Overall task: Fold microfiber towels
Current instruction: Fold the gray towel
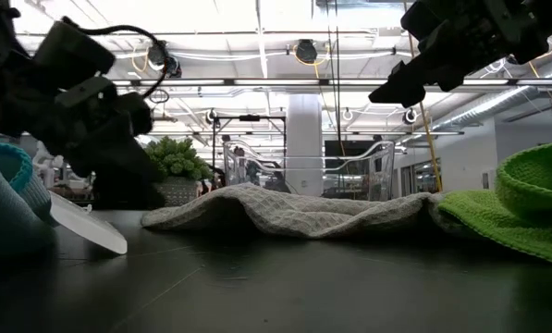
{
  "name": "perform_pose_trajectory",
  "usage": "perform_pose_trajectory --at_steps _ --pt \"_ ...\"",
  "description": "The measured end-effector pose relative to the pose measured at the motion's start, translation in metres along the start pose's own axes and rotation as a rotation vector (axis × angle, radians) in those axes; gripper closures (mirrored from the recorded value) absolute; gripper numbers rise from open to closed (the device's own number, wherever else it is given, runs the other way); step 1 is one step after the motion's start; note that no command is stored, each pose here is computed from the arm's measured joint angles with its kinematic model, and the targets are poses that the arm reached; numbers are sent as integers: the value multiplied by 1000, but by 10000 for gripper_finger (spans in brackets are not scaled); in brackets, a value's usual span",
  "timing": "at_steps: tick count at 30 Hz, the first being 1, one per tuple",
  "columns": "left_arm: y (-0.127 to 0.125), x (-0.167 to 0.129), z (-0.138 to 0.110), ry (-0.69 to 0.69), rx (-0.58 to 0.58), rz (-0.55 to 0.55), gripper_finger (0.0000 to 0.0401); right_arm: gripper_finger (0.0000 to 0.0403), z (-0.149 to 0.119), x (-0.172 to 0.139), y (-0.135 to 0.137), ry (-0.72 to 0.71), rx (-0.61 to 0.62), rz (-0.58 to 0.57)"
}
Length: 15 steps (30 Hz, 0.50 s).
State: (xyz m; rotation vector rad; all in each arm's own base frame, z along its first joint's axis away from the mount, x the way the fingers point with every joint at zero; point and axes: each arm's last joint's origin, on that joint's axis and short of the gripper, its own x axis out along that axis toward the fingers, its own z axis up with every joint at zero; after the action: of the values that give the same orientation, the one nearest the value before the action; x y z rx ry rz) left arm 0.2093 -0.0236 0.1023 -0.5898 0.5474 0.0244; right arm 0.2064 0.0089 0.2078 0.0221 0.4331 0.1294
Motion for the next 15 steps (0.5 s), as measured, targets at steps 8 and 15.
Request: perform_pose_trajectory --at_steps 8,15 --pt "-7 36 10 110 84 12 158 165 0 0 0 0 2 0" --pt "-12 43 16 119 126 -15 165 165 0 0 0 3 8 1"
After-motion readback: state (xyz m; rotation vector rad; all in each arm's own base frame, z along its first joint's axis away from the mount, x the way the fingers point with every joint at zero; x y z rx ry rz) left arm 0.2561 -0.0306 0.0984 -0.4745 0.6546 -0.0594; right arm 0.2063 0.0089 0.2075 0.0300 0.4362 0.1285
